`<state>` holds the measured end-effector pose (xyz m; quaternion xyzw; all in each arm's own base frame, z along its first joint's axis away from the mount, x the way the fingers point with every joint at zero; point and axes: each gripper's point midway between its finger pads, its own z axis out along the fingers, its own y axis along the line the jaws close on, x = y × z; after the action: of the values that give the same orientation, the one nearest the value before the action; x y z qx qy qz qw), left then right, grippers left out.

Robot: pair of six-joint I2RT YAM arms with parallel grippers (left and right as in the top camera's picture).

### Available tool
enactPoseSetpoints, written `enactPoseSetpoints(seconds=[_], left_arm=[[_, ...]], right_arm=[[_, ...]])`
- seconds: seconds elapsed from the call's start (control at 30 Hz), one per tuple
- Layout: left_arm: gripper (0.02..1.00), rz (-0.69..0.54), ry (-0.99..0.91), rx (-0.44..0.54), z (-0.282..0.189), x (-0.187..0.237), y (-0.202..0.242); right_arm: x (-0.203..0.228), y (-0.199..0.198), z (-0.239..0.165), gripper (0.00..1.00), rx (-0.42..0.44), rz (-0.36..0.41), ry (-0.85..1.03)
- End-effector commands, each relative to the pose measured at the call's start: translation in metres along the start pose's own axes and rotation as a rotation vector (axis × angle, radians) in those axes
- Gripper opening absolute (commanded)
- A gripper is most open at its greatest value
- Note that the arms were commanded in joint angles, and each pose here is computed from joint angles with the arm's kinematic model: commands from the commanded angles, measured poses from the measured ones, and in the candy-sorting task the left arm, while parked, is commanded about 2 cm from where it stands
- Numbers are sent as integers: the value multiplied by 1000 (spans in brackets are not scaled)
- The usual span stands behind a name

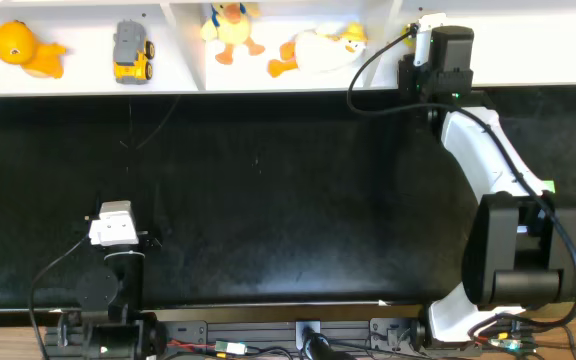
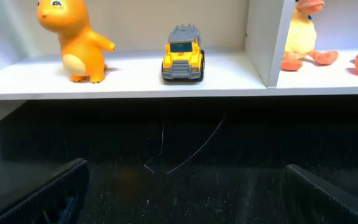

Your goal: Store Toys

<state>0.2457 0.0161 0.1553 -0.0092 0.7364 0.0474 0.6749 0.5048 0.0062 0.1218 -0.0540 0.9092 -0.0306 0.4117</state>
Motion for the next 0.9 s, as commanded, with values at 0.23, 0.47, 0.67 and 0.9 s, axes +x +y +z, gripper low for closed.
enactPoseSetpoints(seconds=[0.23, 0.47, 0.67, 0.9], left_arm=[[998, 11, -8, 6, -1, -1, -1], [998, 11, -8, 6, -1, -1, -1], [998, 11, -8, 6, -1, -1, -1], [998, 11, -8, 6, -1, -1, -1]], right_arm=[[-8, 18, 2, 599, -46, 5, -8], [-5, 15, -16, 641, 27, -18, 29], [-3, 15, -34, 687, 24, -20, 50], [12, 20, -56, 763, 17, -30, 45]])
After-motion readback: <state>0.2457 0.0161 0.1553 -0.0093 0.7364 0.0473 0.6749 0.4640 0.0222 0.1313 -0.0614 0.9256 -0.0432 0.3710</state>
